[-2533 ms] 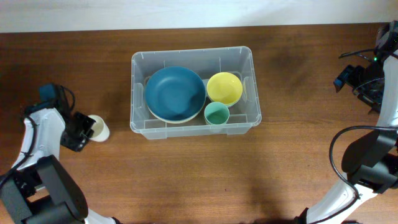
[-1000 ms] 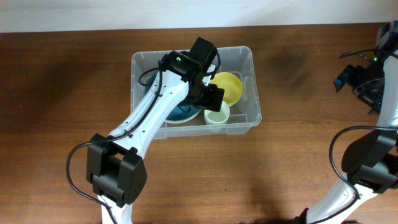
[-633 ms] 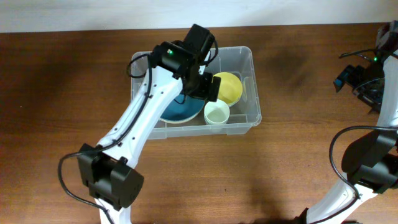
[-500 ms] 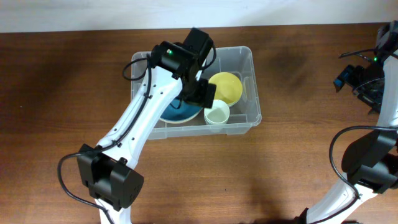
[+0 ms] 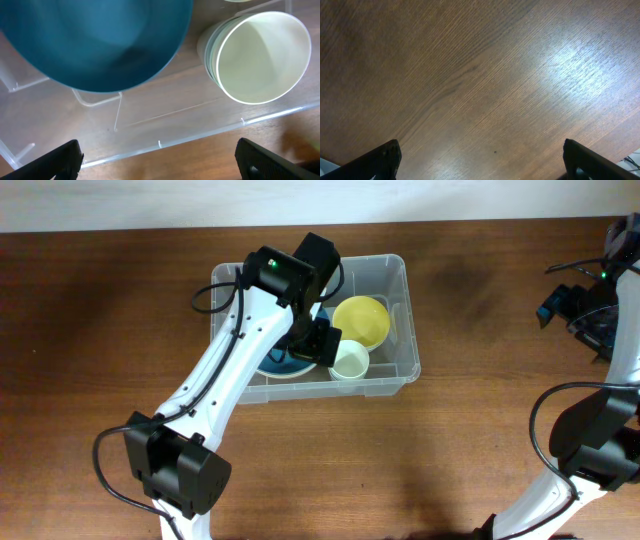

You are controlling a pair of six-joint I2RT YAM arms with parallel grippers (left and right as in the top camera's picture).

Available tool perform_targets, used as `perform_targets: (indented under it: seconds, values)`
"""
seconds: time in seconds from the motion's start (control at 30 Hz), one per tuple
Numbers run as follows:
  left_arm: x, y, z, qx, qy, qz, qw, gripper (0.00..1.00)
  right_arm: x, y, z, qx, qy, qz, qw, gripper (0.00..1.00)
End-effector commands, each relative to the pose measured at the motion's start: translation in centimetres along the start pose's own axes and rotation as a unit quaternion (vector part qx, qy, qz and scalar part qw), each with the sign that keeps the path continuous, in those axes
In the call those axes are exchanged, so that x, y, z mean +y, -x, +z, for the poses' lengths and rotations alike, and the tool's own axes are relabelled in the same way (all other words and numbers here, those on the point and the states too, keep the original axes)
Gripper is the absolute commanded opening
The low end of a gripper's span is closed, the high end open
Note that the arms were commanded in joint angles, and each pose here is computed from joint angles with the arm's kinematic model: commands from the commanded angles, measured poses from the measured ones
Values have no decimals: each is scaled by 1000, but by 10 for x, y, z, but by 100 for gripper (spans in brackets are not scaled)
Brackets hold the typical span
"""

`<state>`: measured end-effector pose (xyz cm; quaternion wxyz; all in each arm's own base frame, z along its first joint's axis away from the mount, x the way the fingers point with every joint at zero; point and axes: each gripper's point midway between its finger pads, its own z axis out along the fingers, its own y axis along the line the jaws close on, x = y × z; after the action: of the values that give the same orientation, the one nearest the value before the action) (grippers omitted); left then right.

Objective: Pack container

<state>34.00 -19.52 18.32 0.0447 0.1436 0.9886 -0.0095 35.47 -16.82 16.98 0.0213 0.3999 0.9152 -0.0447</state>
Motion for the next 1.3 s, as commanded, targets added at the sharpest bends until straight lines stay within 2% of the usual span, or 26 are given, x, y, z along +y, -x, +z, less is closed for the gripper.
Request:
perform_targets:
  seconds: [0.0,0.2,0.3,0.5,0.67,0.8,0.93,1.0,1.07,1.27]
  values:
    - [-8,8,-13,-35,-8,57,998,99,-4,1,2,0,-9,5,1000,99]
    - [-28,33,-17,-96,-15,165,982,99,-4,1,2,0,-9,5,1000,99]
    - [-35,45,-37,-148,-25,207,967,99,-4,1,2,0,-9,5,1000,99]
    - [-23,45,-72,-240,-19,226,944,99,-4,1,2,0,-9,5,1000,99]
    - [25,9,-46,-287,-3,180,941,99,-4,1,2,0,-9,5,1000,99]
    - [63,-23,-48,-373,9,133,918,99,-4,1,2,0,-9,5,1000,99]
    - [90,-63,-46,-424,33,97,900,99,-4,1,2,0,-9,5,1000,99]
    - [103,-100,-34,-447,44,76,890,99,-4,1,2,0,-9,5,1000,99]
    - [106,-110,-30,-464,50,69,882,99,-4,1,2,0,-9,5,1000,99]
    - [101,-127,-40,-565,31,58,823,99,-4,1,2,0,-9,5,1000,99]
